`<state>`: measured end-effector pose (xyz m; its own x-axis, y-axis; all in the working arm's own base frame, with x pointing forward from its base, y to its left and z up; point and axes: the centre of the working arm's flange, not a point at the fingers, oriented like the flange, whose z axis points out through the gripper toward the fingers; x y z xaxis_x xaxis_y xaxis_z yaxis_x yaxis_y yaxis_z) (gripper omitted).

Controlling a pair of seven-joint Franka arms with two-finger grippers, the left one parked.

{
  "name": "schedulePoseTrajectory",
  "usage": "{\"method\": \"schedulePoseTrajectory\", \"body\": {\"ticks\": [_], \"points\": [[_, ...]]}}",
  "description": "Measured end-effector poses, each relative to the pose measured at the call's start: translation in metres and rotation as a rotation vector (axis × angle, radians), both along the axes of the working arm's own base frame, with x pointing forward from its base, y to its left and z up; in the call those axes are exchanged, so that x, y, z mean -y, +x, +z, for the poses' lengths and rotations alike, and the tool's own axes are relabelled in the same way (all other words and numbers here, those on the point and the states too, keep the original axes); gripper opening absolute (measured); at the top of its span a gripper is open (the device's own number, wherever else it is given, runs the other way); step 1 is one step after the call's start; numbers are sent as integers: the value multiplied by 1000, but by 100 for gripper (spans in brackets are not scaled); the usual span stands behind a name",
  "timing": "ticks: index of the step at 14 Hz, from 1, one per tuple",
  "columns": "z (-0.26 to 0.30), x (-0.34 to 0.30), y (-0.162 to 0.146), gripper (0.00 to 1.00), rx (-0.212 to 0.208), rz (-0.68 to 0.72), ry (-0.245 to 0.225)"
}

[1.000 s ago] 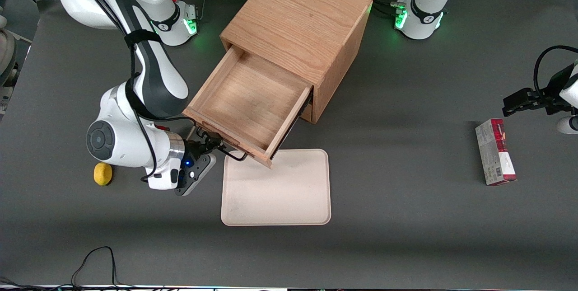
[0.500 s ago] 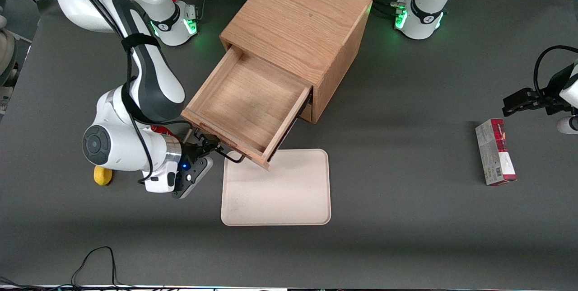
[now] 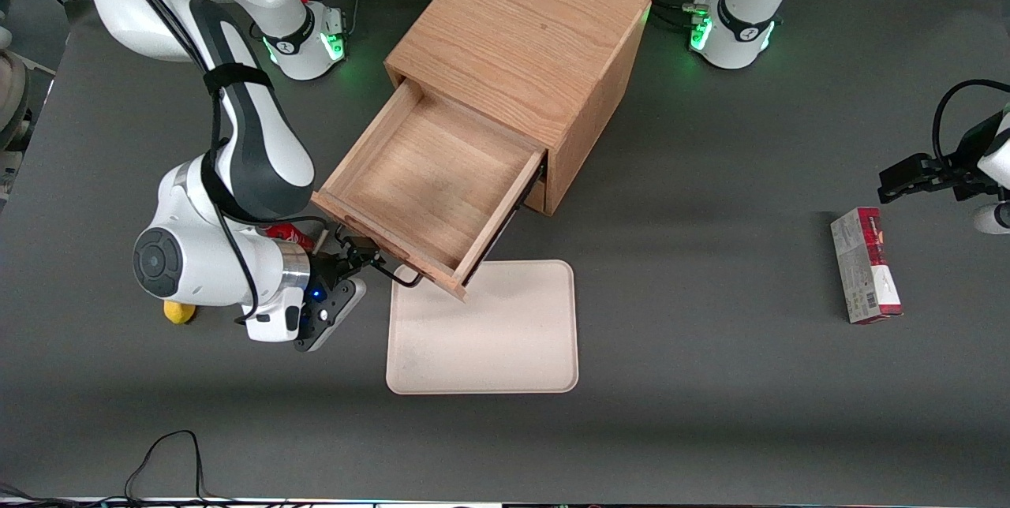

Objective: Open upper drawer

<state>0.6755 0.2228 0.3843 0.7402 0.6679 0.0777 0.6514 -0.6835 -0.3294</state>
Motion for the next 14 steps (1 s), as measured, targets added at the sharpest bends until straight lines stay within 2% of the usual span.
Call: {"method": "schedulePoseTrajectory", "body": {"ticks": [5,10,14], "points": [[3,2,2,100,-12,5,1],[27,16,12,100,22,-13,14],[34,14,9,100,-4,5,14]]}}
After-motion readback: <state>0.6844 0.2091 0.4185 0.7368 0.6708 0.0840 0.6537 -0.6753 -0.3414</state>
